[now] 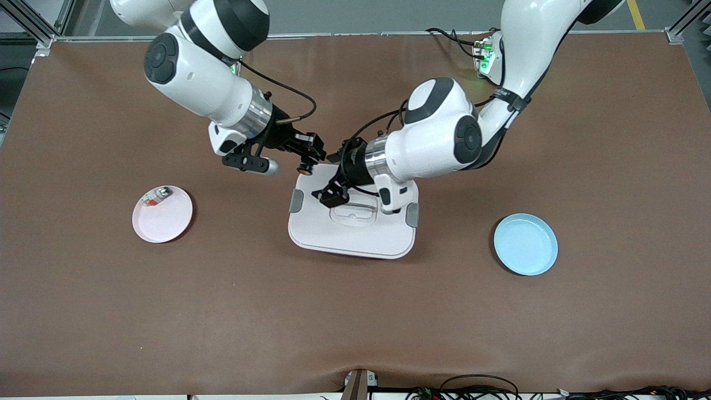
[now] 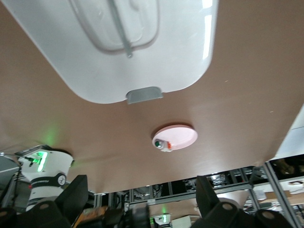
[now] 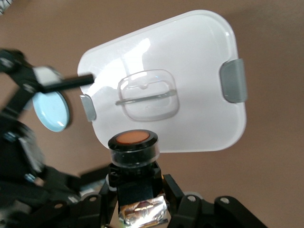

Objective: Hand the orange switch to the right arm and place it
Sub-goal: 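Move the switch to the white plate while the left gripper withdraws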

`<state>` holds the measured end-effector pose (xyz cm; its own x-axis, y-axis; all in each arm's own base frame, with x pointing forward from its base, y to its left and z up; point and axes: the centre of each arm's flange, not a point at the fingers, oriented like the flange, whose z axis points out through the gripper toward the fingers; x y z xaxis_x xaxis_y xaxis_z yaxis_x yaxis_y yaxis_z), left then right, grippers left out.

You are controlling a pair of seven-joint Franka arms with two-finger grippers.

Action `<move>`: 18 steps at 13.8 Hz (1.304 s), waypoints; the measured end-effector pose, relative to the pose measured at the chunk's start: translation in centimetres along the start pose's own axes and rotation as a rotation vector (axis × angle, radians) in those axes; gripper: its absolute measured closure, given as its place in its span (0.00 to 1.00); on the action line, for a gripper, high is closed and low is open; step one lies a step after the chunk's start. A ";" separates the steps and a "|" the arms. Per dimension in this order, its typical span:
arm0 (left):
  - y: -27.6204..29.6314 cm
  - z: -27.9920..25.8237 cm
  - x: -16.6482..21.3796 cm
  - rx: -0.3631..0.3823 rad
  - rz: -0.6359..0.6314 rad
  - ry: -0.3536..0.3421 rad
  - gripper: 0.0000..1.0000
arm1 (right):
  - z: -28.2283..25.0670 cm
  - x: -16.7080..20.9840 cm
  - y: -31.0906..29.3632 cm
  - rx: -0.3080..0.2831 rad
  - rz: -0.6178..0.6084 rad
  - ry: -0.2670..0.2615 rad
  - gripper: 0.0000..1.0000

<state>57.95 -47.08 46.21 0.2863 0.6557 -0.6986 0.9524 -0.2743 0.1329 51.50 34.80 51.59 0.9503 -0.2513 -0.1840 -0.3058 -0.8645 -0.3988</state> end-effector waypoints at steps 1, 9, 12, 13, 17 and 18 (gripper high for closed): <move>0.6 -1.2 0.6 -0.024 0.008 0.024 0.00 | -0.9 0.1 0.2 -0.042 -0.045 -0.005 0.55; 2.2 -10.6 6.5 -0.006 0.302 0.404 0.00 | -3.0 1.6 5.2 -0.425 -0.540 -0.075 0.55; 2.4 -17.3 11.8 0.077 0.450 0.491 0.00 | -5.1 3.6 8.1 -0.479 -0.705 -0.109 0.55; 2.3 -19.3 13.7 0.111 0.488 0.530 0.00 | -5.9 4.3 9.4 -0.503 -0.763 -0.118 0.55; 1.7 -24.6 19.3 0.234 0.591 0.663 0.00 | -8.4 6.0 14.0 -0.586 -1.000 -0.138 0.55; 1.5 -25.7 20.6 0.270 0.621 0.680 0.00 | -8.5 6.2 15.3 -0.612 -1.070 -0.123 0.55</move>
<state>67.91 -15.88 50.13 0.8118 0.5838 0.0107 0.5788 -0.8071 0.1164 53.22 16.35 51.99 0.6831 0.7203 -0.1207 0.7299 -0.6790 0.0787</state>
